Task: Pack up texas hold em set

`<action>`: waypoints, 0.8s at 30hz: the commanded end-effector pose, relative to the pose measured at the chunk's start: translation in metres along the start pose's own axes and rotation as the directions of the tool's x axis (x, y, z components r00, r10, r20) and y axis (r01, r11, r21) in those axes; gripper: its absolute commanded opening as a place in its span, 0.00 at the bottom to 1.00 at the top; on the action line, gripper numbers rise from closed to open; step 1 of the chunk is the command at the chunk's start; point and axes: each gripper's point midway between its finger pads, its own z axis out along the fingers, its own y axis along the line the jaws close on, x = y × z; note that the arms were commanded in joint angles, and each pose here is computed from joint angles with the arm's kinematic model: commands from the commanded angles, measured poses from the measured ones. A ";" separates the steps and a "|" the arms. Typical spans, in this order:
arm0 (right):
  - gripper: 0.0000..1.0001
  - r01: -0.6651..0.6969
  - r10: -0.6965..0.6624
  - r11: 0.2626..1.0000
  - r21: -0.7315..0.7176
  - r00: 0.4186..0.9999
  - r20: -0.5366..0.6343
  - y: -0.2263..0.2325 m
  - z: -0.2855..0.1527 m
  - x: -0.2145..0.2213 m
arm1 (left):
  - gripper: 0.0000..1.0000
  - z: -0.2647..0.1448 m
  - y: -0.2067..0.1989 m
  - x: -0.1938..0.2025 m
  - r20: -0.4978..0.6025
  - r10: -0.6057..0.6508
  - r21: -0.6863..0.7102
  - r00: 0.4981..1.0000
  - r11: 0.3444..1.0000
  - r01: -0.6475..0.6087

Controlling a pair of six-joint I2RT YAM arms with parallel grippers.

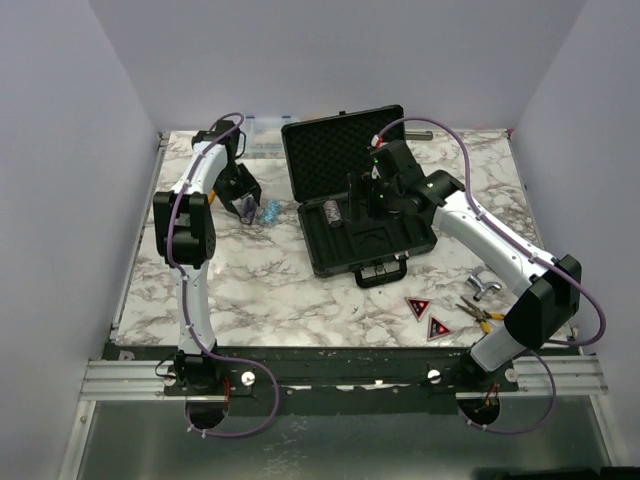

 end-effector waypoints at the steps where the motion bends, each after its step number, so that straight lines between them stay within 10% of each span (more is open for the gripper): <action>1: 0.93 0.017 -0.016 1.000 -0.012 1.000 0.011 0.000 -0.014 -0.002 | 0.64 -0.004 -0.002 -0.013 0.005 0.050 0.015 0.999 0.999 -0.050; 9: 0.93 0.015 -0.014 0.999 -0.051 1.000 0.007 0.008 -0.016 -0.003 | 0.58 -0.012 -0.005 -0.002 -0.057 0.070 0.052 0.996 0.996 -0.067; 24: 0.88 0.011 -0.032 0.913 -0.407 0.999 -0.044 0.118 0.038 -0.046 | 0.86 -0.140 0.038 0.031 0.321 0.005 0.203 0.947 0.976 -0.073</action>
